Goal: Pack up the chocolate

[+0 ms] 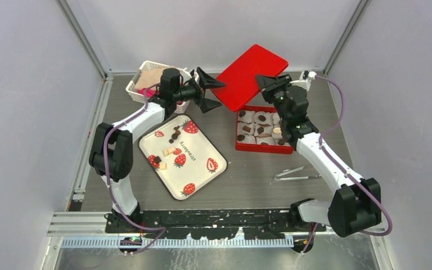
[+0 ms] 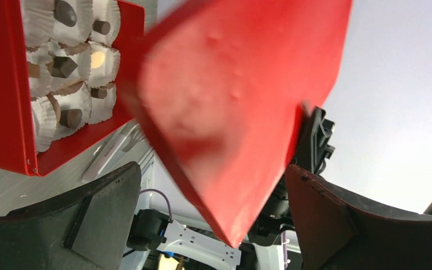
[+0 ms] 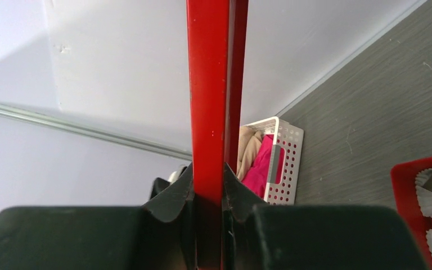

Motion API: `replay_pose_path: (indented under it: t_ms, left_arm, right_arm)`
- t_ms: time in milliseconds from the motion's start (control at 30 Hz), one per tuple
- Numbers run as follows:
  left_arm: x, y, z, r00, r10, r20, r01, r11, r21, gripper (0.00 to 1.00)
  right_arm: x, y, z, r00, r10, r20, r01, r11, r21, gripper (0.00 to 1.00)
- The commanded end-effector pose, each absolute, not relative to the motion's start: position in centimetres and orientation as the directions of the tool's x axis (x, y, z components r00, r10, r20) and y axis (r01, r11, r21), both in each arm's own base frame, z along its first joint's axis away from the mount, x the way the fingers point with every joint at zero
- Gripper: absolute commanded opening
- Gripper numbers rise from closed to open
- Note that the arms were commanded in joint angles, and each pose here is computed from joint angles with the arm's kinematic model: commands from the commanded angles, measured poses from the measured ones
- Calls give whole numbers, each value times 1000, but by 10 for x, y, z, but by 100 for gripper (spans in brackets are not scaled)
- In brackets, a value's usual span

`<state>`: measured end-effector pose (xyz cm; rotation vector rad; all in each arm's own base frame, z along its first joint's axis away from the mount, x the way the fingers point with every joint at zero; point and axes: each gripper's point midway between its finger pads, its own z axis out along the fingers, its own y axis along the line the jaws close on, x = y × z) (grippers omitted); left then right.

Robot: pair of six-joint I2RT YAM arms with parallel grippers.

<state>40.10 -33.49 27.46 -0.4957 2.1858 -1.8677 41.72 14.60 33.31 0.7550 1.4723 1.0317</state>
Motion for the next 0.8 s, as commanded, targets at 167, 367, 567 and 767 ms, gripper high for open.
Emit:
replay_pose_path:
  t_ms: [167,367,567,767]
  left_arm:
    - [421,-345,299,-923,-384,15,-32,40,-999,72]
    - [431,-347,306,-917,-398,-11,-6,42,-999,40]
    - [437,-348,313,-915,-404,-9,2,17,-1000,10]
    - [442,-349,319,-916,-400,-16,24,-14,-1000,0]
  right_arm:
    - [407,142,390,-100,932,-349,-219,321,921,1]
    - [398,144,367,-146,926,-347,-159,325,932,1]
    - [388,141,344,-170,920,-354,-98,341,935,8]
    - [374,136,324,-193,917,-349,-36,349,936,64]
